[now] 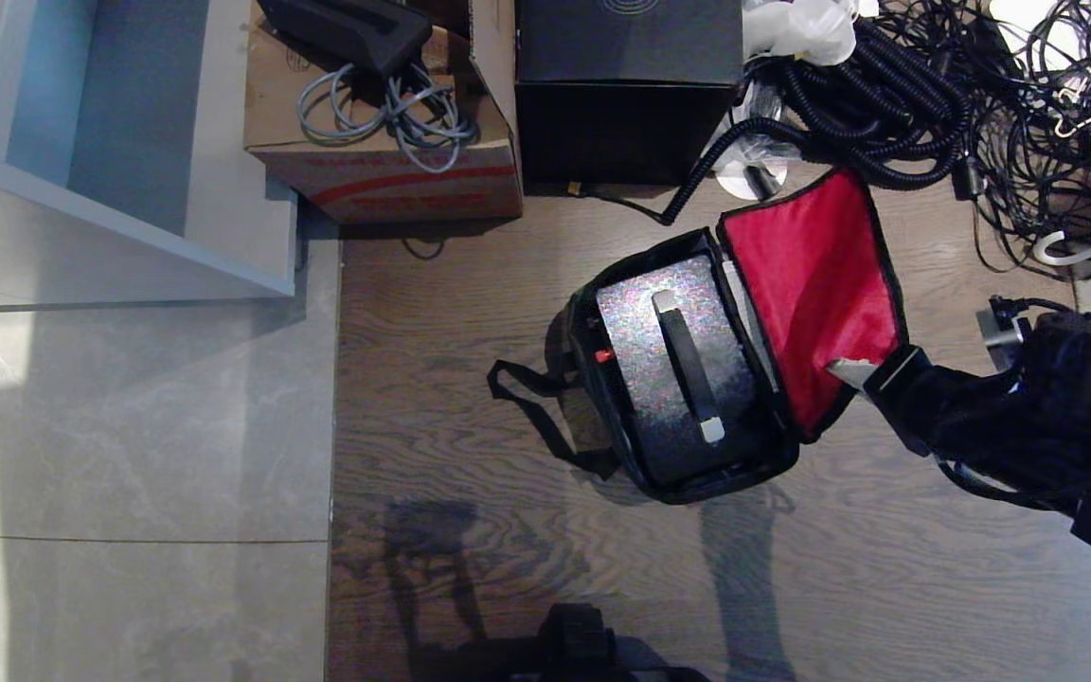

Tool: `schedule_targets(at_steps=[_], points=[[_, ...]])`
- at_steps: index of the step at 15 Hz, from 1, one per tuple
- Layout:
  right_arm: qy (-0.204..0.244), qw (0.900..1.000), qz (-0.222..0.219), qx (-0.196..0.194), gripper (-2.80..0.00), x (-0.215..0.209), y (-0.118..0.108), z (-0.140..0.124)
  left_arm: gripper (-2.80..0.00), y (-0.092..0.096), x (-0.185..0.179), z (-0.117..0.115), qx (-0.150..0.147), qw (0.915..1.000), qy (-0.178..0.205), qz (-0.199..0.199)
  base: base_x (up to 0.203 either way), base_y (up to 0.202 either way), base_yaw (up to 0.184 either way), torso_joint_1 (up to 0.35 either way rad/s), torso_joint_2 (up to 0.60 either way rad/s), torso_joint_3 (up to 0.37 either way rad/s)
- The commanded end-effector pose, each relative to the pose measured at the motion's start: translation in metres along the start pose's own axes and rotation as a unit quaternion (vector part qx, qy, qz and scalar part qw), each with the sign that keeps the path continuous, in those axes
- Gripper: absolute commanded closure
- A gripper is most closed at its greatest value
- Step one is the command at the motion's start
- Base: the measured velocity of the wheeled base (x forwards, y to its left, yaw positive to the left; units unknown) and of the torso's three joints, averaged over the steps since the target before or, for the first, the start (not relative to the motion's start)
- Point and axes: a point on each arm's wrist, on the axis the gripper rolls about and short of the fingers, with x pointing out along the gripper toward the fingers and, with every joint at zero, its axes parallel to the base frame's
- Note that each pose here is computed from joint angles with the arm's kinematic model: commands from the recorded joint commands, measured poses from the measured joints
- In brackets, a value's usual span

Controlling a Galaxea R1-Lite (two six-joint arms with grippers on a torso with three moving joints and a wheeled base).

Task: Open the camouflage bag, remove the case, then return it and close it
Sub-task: Close the top of the storage box

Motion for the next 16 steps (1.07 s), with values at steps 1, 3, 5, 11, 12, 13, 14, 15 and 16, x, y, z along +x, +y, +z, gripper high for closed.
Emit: schedule_targets(at_steps=[1,3,5,11,12,13,14,15,16], points=[[0.016,1.0,0.02,-0.015,0.0,-0.013,0.01,-0.012,0.0,0.0,0.0,0.0,0.0,1.0,0.0,0.0,0.0,0.0,0.0,0.0,0.0,0.0],[0.032,0.999,0.032,-0.019,0.0,-0.02,0.015,-0.024,0.0,0.0,0.0,0.0,0.0,1.0,0.0,0.0,0.0,0.0,0.0,0.0,0.0,0.0],[0.042,0.998,0.042,-0.022,0.0,-0.022,0.02,-0.029,0.0,0.0,0.0,0.0,0.0,1.0,0.0,0.0,0.0,0.0,0.0,0.0,0.0,0.0],[0.12,0.99,0.067,-0.03,-2.8,-0.031,0.034,-0.068,0.0,0.0,0.0,0.0,0.0,1.0,0.0,0.0,0.0,0.0,0.0,0.0,0.0,0.0],[0.139,0.987,0.071,-0.029,-2.8,-0.032,0.036,-0.076,0.0,0.0,0.0,0.0,0.0,1.0,0.0,0.0,0.0,0.0,0.0,0.0,0.0,0.0],[0.157,0.985,0.073,-0.026,-2.8,-0.031,0.039,-0.084,0.0,0.0,0.0,0.0,0.0,1.0,0.0,0.0,0.0,0.0,0.0,0.0,0.0,0.0],[0.173,0.982,0.075,-0.025,-2.8,-0.032,0.042,-0.091,0.0,0.0,0.0,0.0,0.0,1.0,0.0,0.0,0.0,0.0,0.0,0.0,0.0,0.0],[0.188,0.979,0.081,-0.019,-2.8,-0.034,0.046,-0.098,0.0,0.0,0.0,0.0,0.0,1.0,0.0,0.0,0.0,0.0,0.0,0.0,0.0,0.0],[0.202,0.976,0.086,0.003,-2.8,-0.037,0.051,-0.103,0.0,0.0,0.0,0.0,0.0,1.0,0.0,0.0,0.0,0.0,0.0,0.0,0.0,0.0]])
